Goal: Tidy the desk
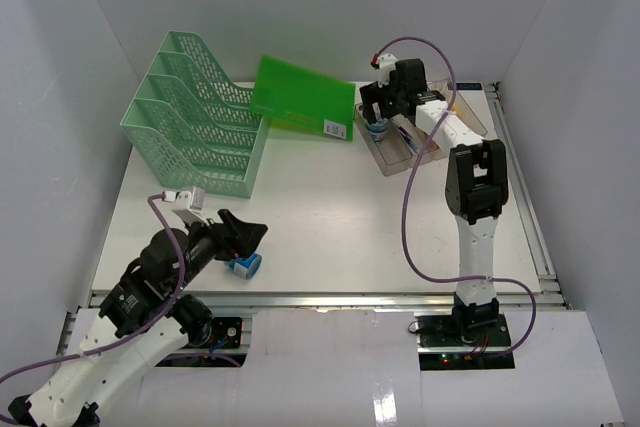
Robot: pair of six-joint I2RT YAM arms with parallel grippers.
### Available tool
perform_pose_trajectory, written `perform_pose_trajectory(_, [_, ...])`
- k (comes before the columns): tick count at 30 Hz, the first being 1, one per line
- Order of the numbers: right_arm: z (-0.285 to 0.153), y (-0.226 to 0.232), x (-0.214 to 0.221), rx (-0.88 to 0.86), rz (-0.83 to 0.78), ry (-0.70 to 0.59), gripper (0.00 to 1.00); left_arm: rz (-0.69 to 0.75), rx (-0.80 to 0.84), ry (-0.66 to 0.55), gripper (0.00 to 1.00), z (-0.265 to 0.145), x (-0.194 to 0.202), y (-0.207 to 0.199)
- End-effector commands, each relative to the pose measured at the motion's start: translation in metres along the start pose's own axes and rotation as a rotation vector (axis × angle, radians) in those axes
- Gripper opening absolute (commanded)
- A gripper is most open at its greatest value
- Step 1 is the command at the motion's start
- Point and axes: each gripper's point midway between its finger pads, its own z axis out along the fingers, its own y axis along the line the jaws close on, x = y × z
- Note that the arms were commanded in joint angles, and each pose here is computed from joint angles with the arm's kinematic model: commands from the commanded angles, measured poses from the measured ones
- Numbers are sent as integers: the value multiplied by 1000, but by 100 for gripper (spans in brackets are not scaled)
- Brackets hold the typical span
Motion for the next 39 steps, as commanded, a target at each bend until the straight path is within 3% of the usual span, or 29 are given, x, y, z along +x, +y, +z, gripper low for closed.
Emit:
perform_pose_trajectory(1, [-74,22,-61,-110,-87,-136,90,-12,-53,46,98,9,10,8])
perform_pose_trajectory(4, [-132,53,-67,-258,-164,-206,90,-69,-133,94,98,12,21,19])
perform_pose_trajectory(8, [-192,123,-4,-639,-167,-206,90,-222,-254,194,98,9,48,34])
perform_pose_trajectory(12, [-244,160,41,-772,-184,-210,90,-401,-365,200,98,-7,53,43])
perform_pose_trajectory(17, [-277,174,75,-722,-243,-284,90,-532,-499,214,98,-28,58,54])
perform_pose_trajectory(24, [-301,168,84,-653,-258,-423,90,-520,-841,406,98,-24,103,84])
perform_pose_trajectory(39, [-310,157,98,-688,-196,-444,90,-510,-944,384,92,24,117,98])
